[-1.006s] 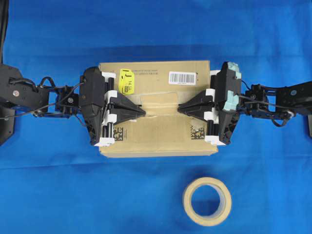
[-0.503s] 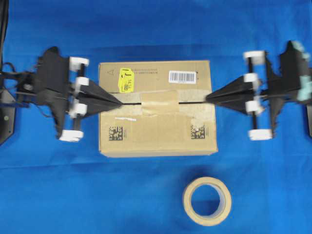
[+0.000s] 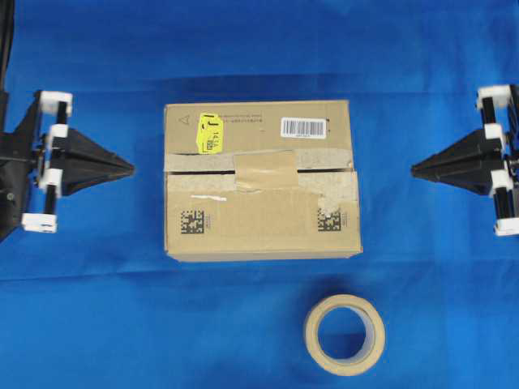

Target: Apply tape along the seams of the closed cardboard box to seal it securely.

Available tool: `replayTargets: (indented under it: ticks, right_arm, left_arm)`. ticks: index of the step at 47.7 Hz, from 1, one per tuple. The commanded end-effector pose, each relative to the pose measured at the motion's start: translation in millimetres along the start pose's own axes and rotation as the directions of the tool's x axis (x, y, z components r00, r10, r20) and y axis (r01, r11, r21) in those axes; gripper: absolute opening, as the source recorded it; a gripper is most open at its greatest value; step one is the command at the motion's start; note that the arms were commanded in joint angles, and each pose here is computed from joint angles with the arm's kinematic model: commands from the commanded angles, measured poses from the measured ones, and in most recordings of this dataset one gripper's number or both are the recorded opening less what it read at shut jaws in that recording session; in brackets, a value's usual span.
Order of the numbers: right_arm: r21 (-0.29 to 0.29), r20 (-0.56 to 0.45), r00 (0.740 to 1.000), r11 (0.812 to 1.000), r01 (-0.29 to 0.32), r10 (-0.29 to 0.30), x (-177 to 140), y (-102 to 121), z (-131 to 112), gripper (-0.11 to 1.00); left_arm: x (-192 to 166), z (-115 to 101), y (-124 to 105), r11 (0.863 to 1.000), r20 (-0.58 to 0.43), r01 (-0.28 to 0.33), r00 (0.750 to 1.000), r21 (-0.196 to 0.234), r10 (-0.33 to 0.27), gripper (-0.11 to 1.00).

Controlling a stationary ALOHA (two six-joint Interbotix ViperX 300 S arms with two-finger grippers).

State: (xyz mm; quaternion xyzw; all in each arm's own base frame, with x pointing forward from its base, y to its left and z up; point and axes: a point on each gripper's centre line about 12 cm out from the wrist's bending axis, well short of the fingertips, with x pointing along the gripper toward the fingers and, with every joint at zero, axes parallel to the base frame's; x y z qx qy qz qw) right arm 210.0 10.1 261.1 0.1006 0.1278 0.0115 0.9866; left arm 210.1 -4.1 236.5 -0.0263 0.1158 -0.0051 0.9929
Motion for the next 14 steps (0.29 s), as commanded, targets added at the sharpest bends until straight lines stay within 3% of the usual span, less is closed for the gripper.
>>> replayTargets:
  ticks: [1, 14]
  right_arm:
    - [-0.004, 0.003, 1.0, 1.0, -0.001, 0.001, -4.6, -0.9, -3.7, -0.01]
    - [-0.004, -0.068, 0.998, 1.0, 0.017, -0.017, -7.9, -8.7, -37.5, -0.01]
  left_arm:
    - [-6.9, -1.1, 0.4, 1.0, 0.022, 0.0, 1.0, 0.003, 0.0, 0.0]
    - [-18.7, -26.4, 1.5, 1.0, -0.046, -0.001, 0.999, 0.006, 0.001, 0.0]
